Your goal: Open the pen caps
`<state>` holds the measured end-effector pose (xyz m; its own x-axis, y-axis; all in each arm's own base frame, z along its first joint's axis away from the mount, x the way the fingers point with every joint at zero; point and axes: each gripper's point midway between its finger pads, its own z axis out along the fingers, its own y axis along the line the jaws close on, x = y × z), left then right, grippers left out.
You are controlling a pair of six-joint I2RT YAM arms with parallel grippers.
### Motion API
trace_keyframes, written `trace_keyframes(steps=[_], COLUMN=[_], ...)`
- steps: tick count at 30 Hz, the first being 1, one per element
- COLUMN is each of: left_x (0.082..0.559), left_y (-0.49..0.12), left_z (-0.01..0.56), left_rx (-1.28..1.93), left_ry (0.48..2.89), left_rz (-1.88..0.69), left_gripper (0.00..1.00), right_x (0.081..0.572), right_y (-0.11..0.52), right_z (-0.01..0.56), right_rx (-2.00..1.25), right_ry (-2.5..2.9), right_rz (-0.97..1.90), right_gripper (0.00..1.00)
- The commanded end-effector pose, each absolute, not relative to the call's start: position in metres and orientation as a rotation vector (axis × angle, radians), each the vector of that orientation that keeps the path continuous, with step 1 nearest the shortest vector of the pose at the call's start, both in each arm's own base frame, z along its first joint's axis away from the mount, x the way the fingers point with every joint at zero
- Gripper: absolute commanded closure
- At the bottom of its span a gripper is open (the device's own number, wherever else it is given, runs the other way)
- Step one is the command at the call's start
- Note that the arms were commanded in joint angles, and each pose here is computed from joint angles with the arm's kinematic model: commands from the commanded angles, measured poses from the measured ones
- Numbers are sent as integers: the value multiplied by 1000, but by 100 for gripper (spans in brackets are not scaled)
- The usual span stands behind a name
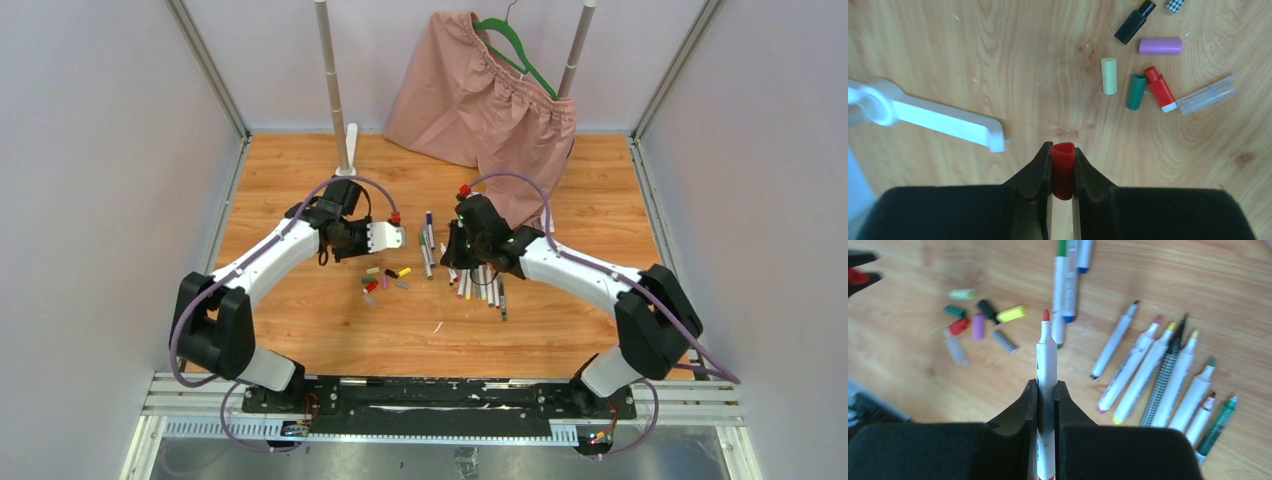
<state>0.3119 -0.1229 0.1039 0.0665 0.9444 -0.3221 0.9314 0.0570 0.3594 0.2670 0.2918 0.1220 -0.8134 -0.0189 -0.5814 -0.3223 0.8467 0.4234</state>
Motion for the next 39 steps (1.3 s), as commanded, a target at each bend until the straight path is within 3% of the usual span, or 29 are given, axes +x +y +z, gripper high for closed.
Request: trace_keyframes(steps=[1,16,20,24,33,39], left_x=[309,297,296,292,278,282], left_y=[-114,-96,-96,-100,-110,-114], left_z=[78,30,24,23,29,50], left_rx=[1629,1556,1555,1558,1589,1572], left_ry=[2090,2201,2219,2217,2187,2161], left_rz=[-138,-223,-230,-270,-381,-392], left_gripper=[100,98,90,75,64,62], right_x=[302,326,324,321,314,313], right_y=[271,291,285,279,266,260], right_z=[97,25,14,10,9,13], right_rx=[-74,9,20,18,-23,-83], right_ry=[2435,2528,2538,2538,2534,2518], right_rz=[374,191,149,127,89,67], right_gripper=[100,100,99,91,78,75])
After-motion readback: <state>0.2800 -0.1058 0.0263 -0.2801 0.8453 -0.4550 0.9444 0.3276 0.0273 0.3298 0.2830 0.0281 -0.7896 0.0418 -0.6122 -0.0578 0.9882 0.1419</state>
